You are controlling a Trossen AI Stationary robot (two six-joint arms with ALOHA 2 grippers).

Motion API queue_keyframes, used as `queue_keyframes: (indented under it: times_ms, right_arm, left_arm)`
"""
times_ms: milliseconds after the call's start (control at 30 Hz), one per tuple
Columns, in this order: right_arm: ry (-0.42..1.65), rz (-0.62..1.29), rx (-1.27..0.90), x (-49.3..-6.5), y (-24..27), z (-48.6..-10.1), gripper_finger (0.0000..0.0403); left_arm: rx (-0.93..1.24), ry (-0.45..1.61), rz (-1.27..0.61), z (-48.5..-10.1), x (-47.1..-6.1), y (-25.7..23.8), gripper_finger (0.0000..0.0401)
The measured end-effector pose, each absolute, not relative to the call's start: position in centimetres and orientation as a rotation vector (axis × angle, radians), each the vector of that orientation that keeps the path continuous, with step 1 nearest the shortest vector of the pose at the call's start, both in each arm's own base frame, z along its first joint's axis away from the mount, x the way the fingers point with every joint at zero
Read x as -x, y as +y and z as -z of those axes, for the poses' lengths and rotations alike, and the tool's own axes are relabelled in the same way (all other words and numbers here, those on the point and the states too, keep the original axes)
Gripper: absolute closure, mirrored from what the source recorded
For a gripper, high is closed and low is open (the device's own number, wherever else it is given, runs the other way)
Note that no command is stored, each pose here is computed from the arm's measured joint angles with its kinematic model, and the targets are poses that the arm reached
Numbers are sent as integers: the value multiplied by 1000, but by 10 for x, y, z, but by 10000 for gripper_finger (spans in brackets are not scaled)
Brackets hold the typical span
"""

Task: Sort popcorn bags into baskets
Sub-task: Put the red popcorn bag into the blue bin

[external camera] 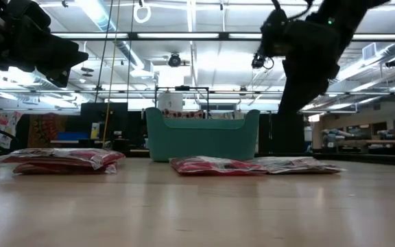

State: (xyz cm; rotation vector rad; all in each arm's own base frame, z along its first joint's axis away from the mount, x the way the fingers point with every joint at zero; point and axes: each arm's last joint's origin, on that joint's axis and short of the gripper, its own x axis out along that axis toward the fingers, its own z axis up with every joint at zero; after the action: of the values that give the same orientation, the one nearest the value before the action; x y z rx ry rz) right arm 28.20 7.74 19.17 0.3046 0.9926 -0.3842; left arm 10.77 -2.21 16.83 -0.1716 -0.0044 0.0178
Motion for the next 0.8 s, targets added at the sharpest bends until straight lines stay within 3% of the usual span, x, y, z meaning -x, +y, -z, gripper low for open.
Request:
queue_keyframes:
  times_ms: [200,600,800]
  right_arm:
    - [1156,258,-78,-307,110,-191,353]
    - [1450,313,154,-326,135,-153,216]
    - [1454,352,295,-325,144,-138,179]
  left_arm:
    - [172,-4,-18,-168,-108,-22,284]
    - [172,-4,-18,-168,-108,-22,284]
    - [172,-5,-18,-168,-108,-22,284]
